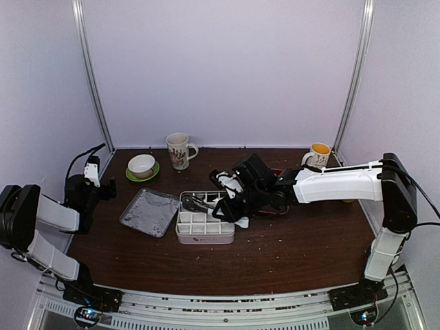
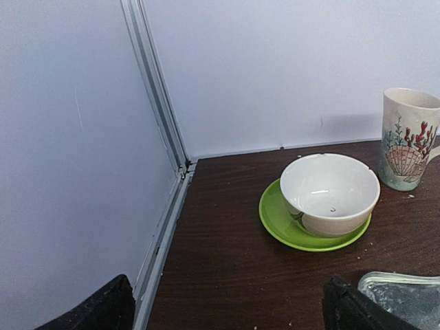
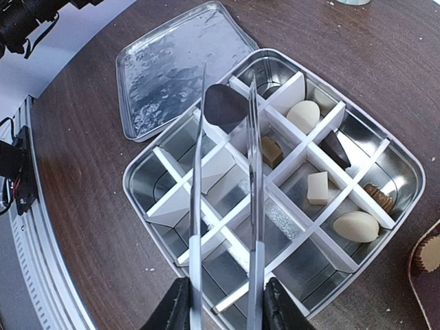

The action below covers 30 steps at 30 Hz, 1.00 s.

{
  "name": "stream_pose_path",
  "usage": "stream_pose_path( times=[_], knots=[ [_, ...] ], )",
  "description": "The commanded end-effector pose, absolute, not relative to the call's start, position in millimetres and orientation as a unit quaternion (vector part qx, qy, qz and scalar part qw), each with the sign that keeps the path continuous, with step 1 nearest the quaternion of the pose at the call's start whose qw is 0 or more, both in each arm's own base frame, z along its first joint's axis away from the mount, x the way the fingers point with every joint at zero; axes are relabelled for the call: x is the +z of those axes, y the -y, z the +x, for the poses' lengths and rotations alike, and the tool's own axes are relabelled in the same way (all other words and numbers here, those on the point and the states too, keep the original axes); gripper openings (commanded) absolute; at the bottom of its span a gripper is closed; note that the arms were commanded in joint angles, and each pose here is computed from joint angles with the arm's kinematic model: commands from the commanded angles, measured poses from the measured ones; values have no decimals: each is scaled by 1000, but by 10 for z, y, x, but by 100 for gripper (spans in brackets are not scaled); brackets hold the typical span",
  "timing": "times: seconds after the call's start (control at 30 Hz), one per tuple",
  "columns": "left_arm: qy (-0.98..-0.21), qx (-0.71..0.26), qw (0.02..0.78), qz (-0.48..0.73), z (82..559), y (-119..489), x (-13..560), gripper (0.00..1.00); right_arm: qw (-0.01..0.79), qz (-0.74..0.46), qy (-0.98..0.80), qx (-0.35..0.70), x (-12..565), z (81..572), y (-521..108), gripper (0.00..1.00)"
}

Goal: Pack the chocolate
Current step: Place the fake chocolate in the empty pocket of the box, then pick up the fake chocolate from the plate.

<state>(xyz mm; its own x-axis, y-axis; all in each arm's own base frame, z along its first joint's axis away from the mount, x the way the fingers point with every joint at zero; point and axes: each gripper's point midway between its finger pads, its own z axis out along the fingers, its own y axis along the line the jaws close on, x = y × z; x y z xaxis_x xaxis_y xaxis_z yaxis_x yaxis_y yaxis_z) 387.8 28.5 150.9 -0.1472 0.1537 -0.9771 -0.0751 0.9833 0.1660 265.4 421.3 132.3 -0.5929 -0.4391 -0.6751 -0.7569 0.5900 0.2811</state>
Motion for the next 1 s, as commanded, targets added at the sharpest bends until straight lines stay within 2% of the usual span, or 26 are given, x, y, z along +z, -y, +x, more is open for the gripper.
stream_pose_path(
  times=[0.0,0.13,0.3,0.6,0.97],
  knots=[
    [-739,90,667,26,3931,-303,1631,98,322,-351,-829,292,1575,2754,-4337,34],
    [-740,90,666,26,3930,-303,1627,98,330,-350,-827,293,1617,2767,-4327,41],
    [-740,90,667,26,3930,-306,1630,98,334,-348,-825,294,1639,2772,-4331,42],
    [-740,90,666,26,3930,-304,1628,98,373,-332,-820,280,1877,2812,-4171,38],
    [-739,90,667,26,3931,-306,1631,98,449,-273,-825,209,2062,2819,-3461,37]
  ],
)
